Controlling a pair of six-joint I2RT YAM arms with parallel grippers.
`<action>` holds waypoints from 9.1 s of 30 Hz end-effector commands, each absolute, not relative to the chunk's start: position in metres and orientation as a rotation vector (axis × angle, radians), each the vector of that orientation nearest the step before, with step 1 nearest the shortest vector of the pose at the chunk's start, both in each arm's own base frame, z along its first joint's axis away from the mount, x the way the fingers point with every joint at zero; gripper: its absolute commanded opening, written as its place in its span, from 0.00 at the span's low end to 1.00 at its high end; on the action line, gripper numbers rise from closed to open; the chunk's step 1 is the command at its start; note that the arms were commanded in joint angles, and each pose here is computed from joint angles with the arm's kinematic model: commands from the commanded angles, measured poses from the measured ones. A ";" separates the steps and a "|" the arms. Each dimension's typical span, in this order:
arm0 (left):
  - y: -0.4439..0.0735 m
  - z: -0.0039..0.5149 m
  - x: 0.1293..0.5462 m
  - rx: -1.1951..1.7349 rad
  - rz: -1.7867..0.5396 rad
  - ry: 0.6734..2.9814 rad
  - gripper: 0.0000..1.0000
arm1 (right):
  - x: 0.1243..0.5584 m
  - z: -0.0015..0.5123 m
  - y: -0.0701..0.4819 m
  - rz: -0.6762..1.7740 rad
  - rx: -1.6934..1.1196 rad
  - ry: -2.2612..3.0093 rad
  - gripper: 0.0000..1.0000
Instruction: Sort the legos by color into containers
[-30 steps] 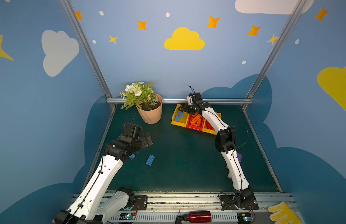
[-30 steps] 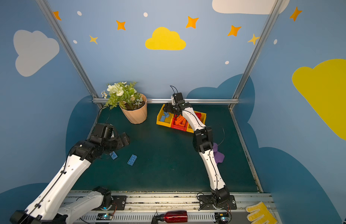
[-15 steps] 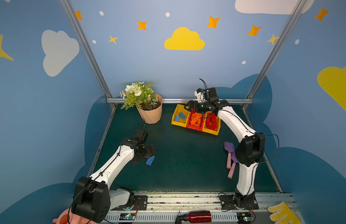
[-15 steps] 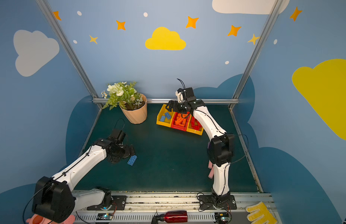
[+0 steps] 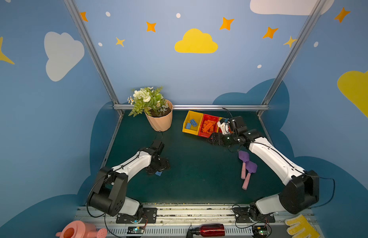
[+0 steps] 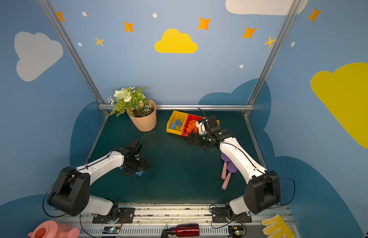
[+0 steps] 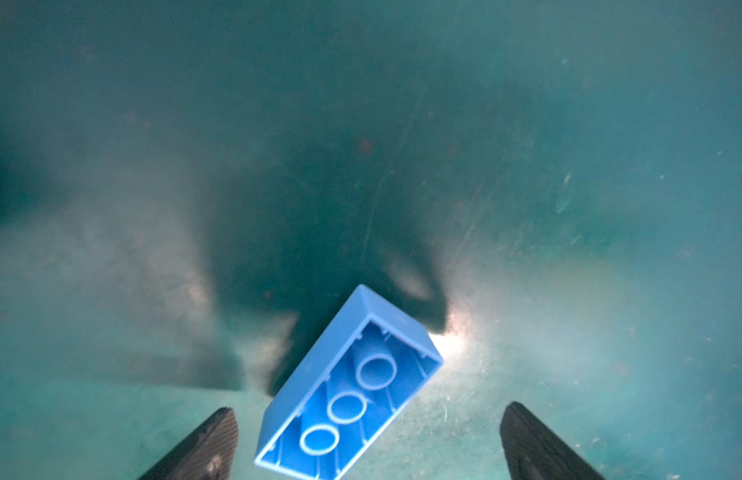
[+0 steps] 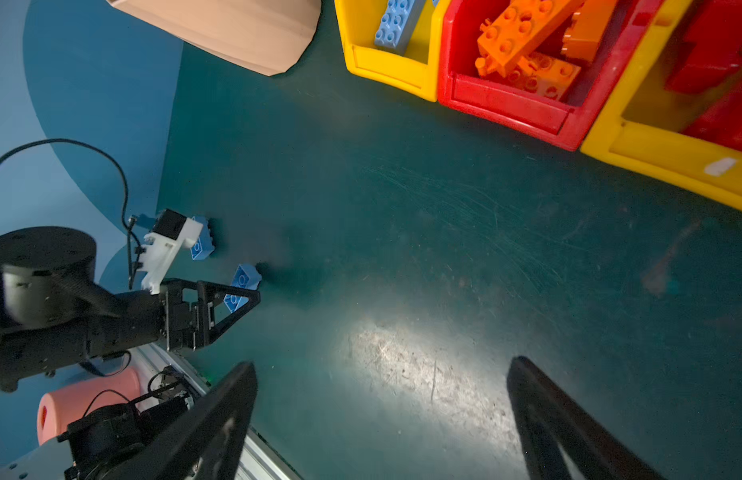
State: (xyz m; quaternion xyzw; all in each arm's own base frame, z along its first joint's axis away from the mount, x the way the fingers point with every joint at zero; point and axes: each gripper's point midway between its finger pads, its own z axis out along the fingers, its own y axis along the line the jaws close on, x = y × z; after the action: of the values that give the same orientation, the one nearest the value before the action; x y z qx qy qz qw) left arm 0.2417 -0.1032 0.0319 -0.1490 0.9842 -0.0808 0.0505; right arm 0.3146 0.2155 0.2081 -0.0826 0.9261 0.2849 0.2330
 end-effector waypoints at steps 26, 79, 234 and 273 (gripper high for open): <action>-0.141 0.007 0.270 -0.325 0.148 3.066 0.85 | 0.249 0.220 0.147 0.623 -0.084 2.528 0.92; -0.306 0.126 0.623 -0.094 -0.834 2.354 0.27 | 0.228 0.230 0.074 0.417 0.229 2.547 0.92; -0.042 0.206 0.343 -0.271 -0.058 2.162 1.00 | 0.289 0.218 0.101 0.277 -0.208 2.120 0.93; 0.034 0.081 0.392 -0.317 -0.002 1.959 1.00 | 0.396 0.095 0.023 0.130 -0.091 1.933 0.95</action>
State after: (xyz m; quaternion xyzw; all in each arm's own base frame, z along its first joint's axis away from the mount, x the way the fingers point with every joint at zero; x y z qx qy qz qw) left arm 0.3837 0.0361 0.0650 -0.1445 0.8402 0.0073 0.5226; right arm 0.3872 0.0173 0.0725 -0.0186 0.8451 0.0452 0.5323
